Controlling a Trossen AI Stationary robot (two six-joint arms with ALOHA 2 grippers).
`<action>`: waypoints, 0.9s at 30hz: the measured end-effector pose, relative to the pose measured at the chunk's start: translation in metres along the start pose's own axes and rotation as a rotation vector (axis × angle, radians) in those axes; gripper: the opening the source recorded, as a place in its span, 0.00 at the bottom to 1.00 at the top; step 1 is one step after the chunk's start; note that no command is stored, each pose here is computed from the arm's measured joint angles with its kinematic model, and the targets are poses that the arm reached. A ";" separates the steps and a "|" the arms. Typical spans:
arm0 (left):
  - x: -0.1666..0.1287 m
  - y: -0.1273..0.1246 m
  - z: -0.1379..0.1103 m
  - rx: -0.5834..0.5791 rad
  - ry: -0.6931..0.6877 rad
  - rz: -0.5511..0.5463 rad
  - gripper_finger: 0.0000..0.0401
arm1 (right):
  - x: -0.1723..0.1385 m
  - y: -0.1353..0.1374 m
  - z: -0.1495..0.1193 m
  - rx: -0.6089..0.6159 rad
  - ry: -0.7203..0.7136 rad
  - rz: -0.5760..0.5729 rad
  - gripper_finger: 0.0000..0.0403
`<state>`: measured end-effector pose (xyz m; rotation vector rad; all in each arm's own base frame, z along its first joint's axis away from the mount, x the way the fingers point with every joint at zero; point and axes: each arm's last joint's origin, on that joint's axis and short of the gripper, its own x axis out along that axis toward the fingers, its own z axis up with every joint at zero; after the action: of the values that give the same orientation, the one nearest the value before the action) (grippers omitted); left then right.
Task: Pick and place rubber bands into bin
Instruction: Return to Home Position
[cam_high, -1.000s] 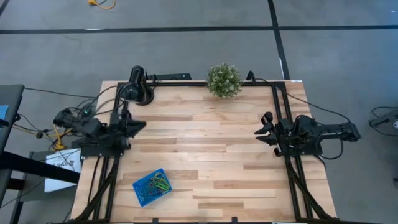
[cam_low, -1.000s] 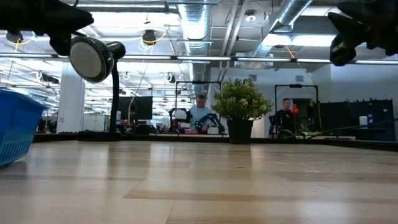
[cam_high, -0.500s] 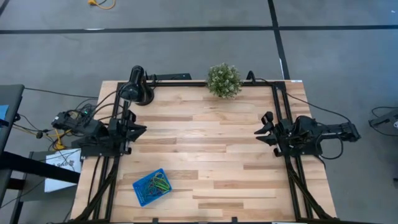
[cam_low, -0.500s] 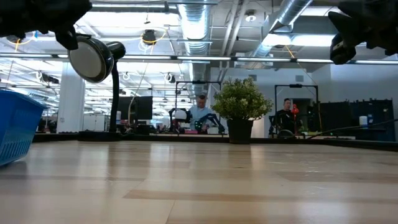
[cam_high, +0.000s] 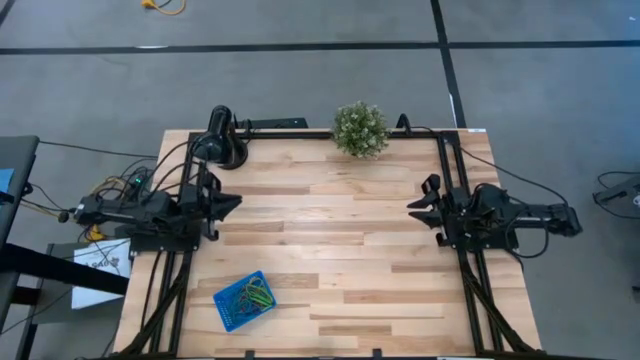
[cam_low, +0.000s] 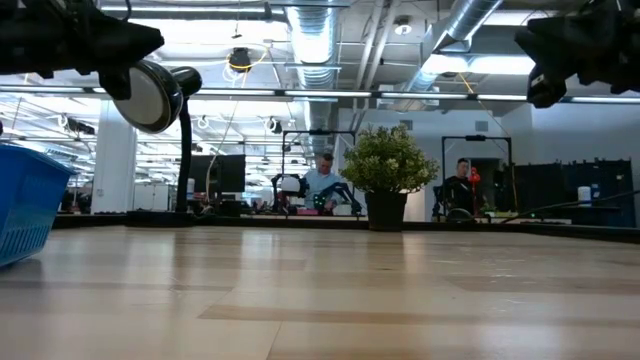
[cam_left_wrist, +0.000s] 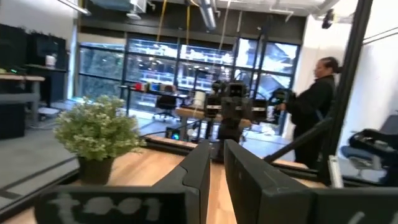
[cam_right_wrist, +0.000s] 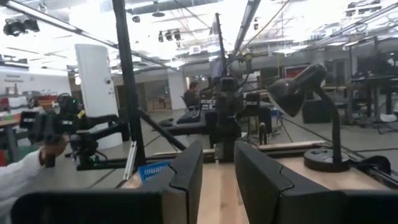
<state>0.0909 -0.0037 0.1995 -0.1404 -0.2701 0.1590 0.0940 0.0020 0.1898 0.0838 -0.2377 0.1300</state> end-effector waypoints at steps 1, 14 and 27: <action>0.000 0.000 0.000 -0.008 0.004 -0.009 0.09 | 0.000 0.000 0.000 -0.003 0.005 0.006 0.22; 0.000 0.002 -0.013 -0.015 0.053 -0.009 0.09 | 0.000 -0.001 -0.007 0.010 0.075 0.016 0.22; -0.001 0.003 -0.026 0.047 0.185 -0.009 0.09 | -0.001 -0.001 -0.010 0.030 0.092 0.018 0.22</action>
<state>0.0964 -0.0041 0.1734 -0.1068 -0.0823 0.1419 0.0959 0.0020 0.1801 0.1058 -0.1446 0.1549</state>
